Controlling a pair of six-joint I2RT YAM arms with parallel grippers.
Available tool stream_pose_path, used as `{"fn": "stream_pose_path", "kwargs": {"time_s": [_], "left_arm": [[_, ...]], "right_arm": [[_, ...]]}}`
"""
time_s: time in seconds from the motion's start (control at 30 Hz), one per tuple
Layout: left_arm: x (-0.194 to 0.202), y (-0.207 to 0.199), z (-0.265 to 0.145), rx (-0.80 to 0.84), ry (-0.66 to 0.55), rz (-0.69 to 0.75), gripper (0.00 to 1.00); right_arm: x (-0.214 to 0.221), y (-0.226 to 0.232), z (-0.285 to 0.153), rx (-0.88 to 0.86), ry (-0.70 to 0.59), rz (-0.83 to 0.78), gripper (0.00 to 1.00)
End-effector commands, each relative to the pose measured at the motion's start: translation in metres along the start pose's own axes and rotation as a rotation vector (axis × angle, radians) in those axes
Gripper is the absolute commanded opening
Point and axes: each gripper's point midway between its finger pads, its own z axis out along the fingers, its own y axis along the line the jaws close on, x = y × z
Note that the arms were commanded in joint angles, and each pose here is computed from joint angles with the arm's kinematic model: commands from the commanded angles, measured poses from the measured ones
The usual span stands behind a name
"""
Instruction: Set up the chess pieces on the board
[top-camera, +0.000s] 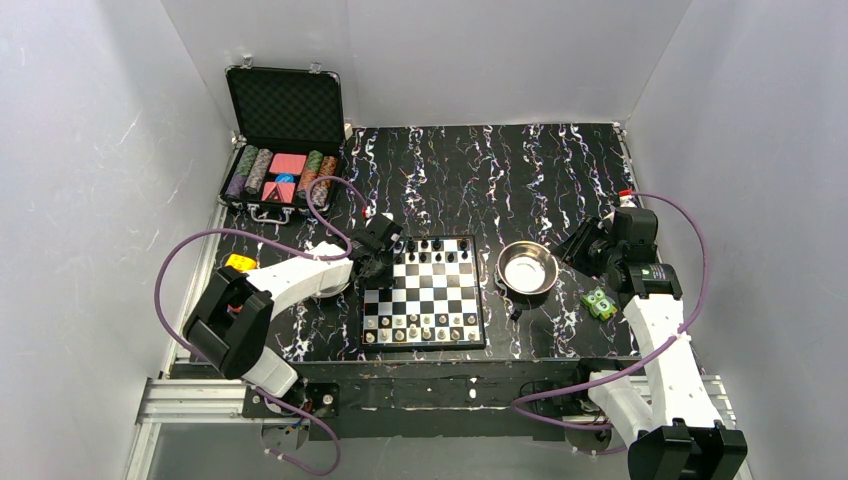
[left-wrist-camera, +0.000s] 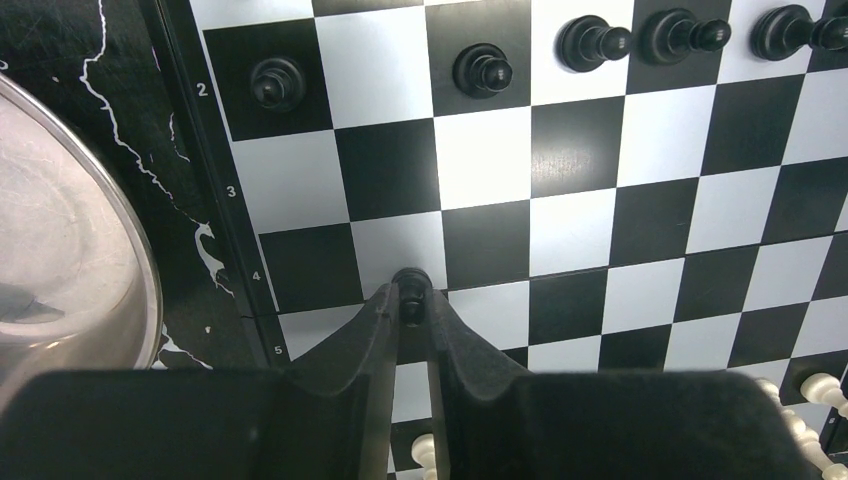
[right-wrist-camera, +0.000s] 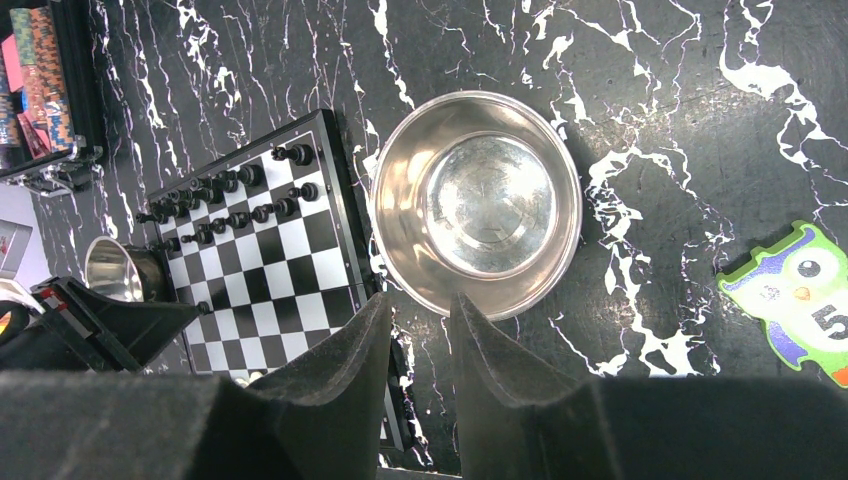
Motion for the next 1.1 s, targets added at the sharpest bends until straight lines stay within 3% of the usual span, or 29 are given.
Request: {"fn": "stream_pose_path", "kwargs": {"time_s": [0.0, 0.4, 1.07], "left_arm": [[-0.015, -0.005, -0.003, 0.009, -0.032, 0.001, 0.14], [-0.025, -0.005, -0.009, 0.003, -0.055, 0.014, 0.0], [-0.066, -0.004, 0.0, -0.014, -0.092, 0.045, 0.0]], "right_arm": [[-0.004, 0.007, -0.002, -0.038, -0.024, -0.021, 0.35], [-0.003, 0.007, -0.001, -0.039, -0.022, -0.017, 0.35], [-0.002, 0.006, 0.0, -0.036, -0.017, -0.018, 0.35]]}}
